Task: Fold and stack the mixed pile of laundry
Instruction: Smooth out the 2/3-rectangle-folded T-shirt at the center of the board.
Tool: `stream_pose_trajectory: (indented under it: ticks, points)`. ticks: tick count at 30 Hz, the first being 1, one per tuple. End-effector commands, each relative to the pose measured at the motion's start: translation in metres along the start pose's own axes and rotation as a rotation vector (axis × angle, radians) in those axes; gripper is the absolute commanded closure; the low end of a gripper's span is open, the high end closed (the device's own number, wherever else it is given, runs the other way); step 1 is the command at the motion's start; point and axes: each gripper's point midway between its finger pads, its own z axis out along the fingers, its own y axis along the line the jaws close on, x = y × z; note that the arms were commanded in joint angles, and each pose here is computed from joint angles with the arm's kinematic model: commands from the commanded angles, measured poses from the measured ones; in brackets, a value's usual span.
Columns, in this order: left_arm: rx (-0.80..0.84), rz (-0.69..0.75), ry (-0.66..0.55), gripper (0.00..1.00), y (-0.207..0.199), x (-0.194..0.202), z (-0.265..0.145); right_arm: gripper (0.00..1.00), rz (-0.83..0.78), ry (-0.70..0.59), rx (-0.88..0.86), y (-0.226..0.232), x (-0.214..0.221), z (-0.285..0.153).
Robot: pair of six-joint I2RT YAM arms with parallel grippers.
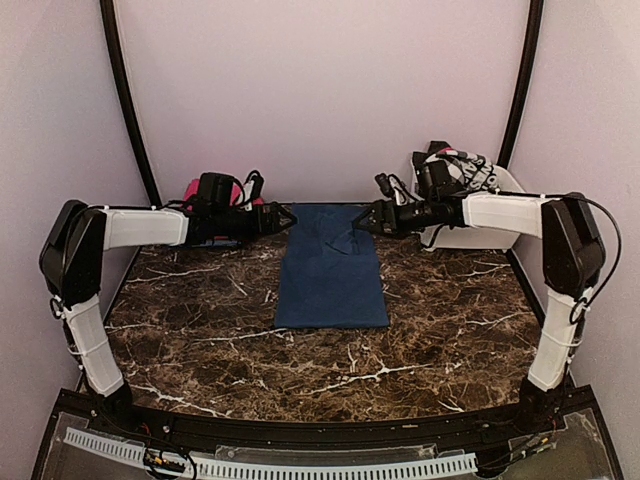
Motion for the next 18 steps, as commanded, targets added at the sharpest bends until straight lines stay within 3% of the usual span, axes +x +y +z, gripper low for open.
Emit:
stream_pose_trajectory:
  ticks: [1,7,12,18]
  points:
    - [0.246,-0.117,0.143,0.01,-0.027,0.04,0.028,0.11,0.119,0.049,-0.209,0.008,0.021,0.033]
    - [0.362,-0.166,0.2,0.01,-0.032,0.063,0.062,0.12,0.202,0.101,-0.279,-0.012,0.036,0.069]
    - [0.315,-0.203,0.231,0.01,-0.005,0.079,0.086,0.13,0.258,0.143,-0.2,-0.053,0.061,0.089]
    - [0.209,-0.258,0.229,0.01,0.041,0.091,0.088,0.14,0.3,0.149,-0.089,-0.096,0.083,0.078]
